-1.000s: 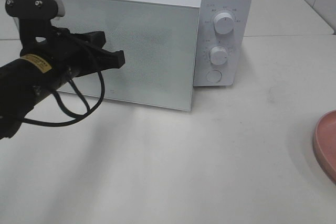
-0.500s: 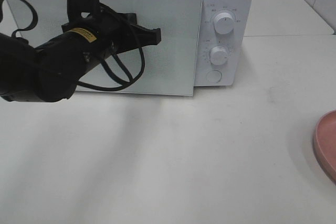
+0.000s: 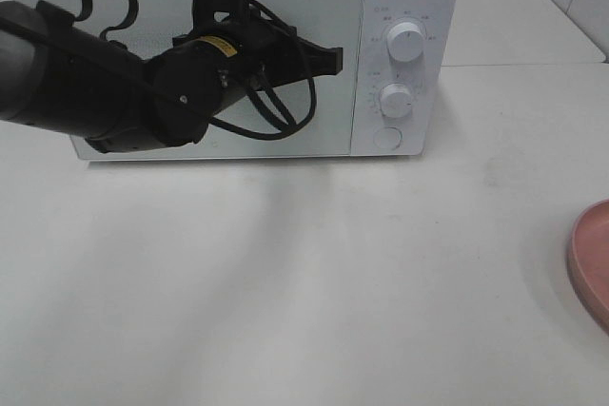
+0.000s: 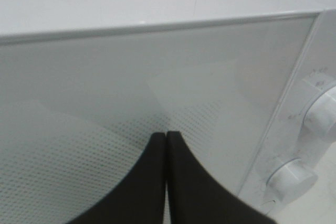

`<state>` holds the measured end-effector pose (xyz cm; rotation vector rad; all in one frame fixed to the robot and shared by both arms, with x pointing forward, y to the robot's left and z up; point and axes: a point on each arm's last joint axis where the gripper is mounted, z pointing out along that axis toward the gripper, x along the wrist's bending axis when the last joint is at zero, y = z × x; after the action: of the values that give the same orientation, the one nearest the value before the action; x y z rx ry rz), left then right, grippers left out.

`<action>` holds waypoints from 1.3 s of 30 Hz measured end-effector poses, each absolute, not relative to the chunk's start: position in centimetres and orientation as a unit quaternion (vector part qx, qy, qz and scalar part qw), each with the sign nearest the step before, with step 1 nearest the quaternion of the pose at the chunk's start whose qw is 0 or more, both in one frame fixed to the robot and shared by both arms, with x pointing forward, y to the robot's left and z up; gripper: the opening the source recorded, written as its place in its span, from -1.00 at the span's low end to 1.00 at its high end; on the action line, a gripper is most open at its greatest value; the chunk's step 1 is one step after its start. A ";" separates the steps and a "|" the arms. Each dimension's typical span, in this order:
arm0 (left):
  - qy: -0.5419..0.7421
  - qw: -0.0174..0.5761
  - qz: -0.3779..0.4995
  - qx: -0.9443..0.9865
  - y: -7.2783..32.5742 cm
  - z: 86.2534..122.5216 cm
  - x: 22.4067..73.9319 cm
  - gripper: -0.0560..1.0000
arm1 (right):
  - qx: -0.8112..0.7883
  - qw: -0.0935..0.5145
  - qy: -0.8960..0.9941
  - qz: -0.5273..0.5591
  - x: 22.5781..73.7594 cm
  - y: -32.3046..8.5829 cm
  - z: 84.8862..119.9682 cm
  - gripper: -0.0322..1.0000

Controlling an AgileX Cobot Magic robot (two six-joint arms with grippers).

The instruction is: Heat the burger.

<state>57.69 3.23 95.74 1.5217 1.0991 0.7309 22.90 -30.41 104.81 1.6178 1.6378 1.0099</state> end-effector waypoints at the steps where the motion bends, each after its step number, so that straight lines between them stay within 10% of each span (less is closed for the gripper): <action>1: 0.461 0.534 0.307 0.639 3.2 95.7 57.7 -0.89 | 0.612 0.309 0.620 0.382 22.9 -30.4 104.8 0.52; 19: 0.438 0.474 0.230 0.728 2.1 96.7 56.2 -0.85 | 0.612 0.309 0.620 0.382 22.9 -30.4 104.8 0.51; 29: 0.406 0.388 0.078 0.823 2.0 97.5 52.6 0.33 | 0.612 0.309 0.620 0.382 22.9 -30.4 104.8 0.51; 39: 0.413 0.253 0.051 0.874 4.6 98.9 50.3 0.55 | 0.612 0.309 0.620 0.382 22.9 -30.4 104.8 0.51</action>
<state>50.25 4.59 98.89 2.3749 1.1220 0.1382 22.90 -30.41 104.81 1.6178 1.6378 1.0099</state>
